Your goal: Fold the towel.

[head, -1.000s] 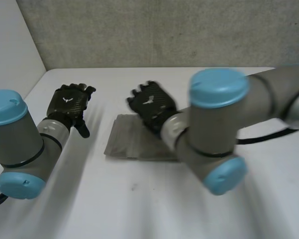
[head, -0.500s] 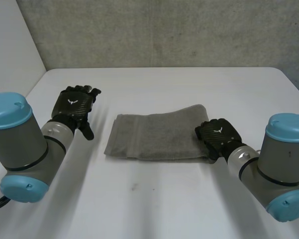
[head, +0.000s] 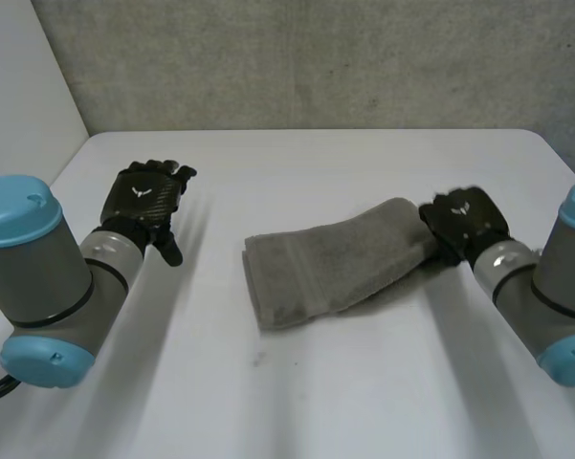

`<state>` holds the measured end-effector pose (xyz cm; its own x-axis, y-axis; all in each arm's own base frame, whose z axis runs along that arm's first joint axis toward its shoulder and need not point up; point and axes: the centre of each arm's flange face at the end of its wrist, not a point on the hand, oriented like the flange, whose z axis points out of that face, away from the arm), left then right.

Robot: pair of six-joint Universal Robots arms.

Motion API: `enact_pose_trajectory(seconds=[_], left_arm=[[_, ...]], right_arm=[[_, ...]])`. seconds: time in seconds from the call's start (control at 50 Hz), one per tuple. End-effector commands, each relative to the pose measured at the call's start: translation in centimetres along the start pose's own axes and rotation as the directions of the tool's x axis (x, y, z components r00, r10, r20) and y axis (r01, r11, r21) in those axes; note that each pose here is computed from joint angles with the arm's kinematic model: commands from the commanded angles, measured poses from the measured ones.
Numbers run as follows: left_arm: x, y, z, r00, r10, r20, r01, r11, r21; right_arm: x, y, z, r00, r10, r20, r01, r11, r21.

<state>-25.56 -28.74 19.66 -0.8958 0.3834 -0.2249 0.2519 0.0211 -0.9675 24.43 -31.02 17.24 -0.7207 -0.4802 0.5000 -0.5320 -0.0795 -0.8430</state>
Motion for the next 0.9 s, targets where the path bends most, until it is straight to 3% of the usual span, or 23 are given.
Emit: enact_pose_trajectory(seconds=[0.02, 0.04, 0.06, 0.12, 0.14, 0.18, 0.22, 0.26, 0.3, 0.32, 0.34, 0.36, 0.4, 0.42, 0.46, 0.52, 0.56, 0.68, 0.9], left_arm=[[-0.5, -1.8, -0.1, 1.000, -0.002, 0.017, 0.001, 0.999, 0.052], [-0.6, -2.2, -0.1, 1.000, -0.005, 0.020, 0.004, 0.998, 0.065], [-0.6, -2.2, -0.1, 1.000, -0.005, 0.020, 0.004, 0.998, 0.065], [-0.6, -3.1, 0.0, 0.998, -0.054, 0.018, 0.052, 0.994, 0.091], [-0.6, -3.1, 0.0, 0.998, -0.054, 0.018, 0.052, 0.994, 0.091], [-0.4, -3.7, -0.1, 0.995, -0.102, 0.006, 0.101, 0.989, 0.105], [-0.4, -4.0, -0.1, 0.993, -0.121, 0.000, 0.121, 0.986, 0.115], [-0.3, -4.2, 0.0, 0.991, -0.132, -0.005, 0.131, 0.984, 0.120], [0.2, -4.4, 0.1, 0.991, -0.133, -0.019, 0.134, 0.983, 0.125], [0.2, -4.4, 0.1, 0.991, -0.133, -0.019, 0.134, 0.983, 0.125], [0.6, -4.6, 0.1, 0.991, -0.133, -0.029, 0.136, 0.982, 0.131], [0.6, -4.6, 0.1, 0.991, -0.133, -0.029, 0.136, 0.982, 0.131], [1.4, -4.5, 0.4, 0.990, -0.132, -0.051, 0.138, 0.983, 0.125], [1.4, -4.5, 0.4, 0.990, -0.132, -0.051, 0.138, 0.983, 0.125], [2.2, -4.2, 0.7, 0.989, -0.131, -0.070, 0.138, 0.984, 0.108], [2.6, -4.1, 0.7, 0.988, -0.130, -0.078, 0.137, 0.986, 0.098], [3.3, -3.8, 0.8, 0.988, -0.130, -0.089, 0.137, 0.987, 0.080], [4.6, -2.8, 0.6, 0.986, -0.148, -0.073, 0.149, 0.989, 0.010], [7.0, -0.1, 0.4, 0.984, -0.149, -0.102, 0.138, 0.984, -0.110]], right_arm=[[-11.1, -8.8, -0.7, 0.945, -0.205, 0.254, 0.109, 0.932, 0.345], [-13.9, -9.4, -1.2, 0.919, -0.235, 0.316, 0.105, 0.920, 0.377], [-13.9, -9.4, -1.2, 0.919, -0.235, 0.317, 0.105, 0.920, 0.377], [-20.8, -8.2, -3.8, 0.775, -0.419, 0.473, 0.202, 0.874, 0.442], [-20.8, -8.2, -3.8, 0.775, -0.419, 0.473, 0.203, 0.874, 0.443], [-22.7, -6.6, -4.6, 0.676, -0.559, 0.480, 0.323, 0.810, 0.489], [-22.6, -6.6, -4.7, 0.655, -0.602, 0.457, 0.366, 0.782, 0.505], [-22.1, -6.7, -4.5, 0.658, -0.617, 0.432, 0.394, 0.770, 0.501], [-19.9, -7.1, -3.2, 0.737, -0.560, 0.379, 0.403, 0.814, 0.419], [-19.9, -7.1, -3.2, 0.737, -0.560, 0.378, 0.403, 0.814, 0.419], [-18.3, -7.3, -2.4, 0.794, -0.497, 0.350, 0.375, 0.853, 0.362], [-18.3, -7.3, -2.4, 0.794, -0.497, 0.350, 0.375, 0.854, 0.362], [-15.6, -8.2, -1.8, 0.886, -0.343, 0.313, 0.256, 0.923, 0.285], [-15.5, -8.2, -1.8, 0.886, -0.342, 0.313, 0.256, 0.924, 0.285], [-13.5, -8.8, -1.9, 0.928, -0.203, 0.311, 0.130, 0.962, 0.242], [-12.6, -9.2, -2.0, 0.941, -0.142, 0.306, 0.073, 0.971, 0.226], [-10.6, -9.7, -2.0, 0.959, -0.034, 0.282, -0.022, 0.981, 0.194], [-8.2, -9.8, -1.3, 0.953, 0.154, 0.261, -0.194, 0.972, 0.136], [-8.8, -7.8, 0.7, 0.924, 0.236, 0.301, -0.245, 0.970, -0.011]])
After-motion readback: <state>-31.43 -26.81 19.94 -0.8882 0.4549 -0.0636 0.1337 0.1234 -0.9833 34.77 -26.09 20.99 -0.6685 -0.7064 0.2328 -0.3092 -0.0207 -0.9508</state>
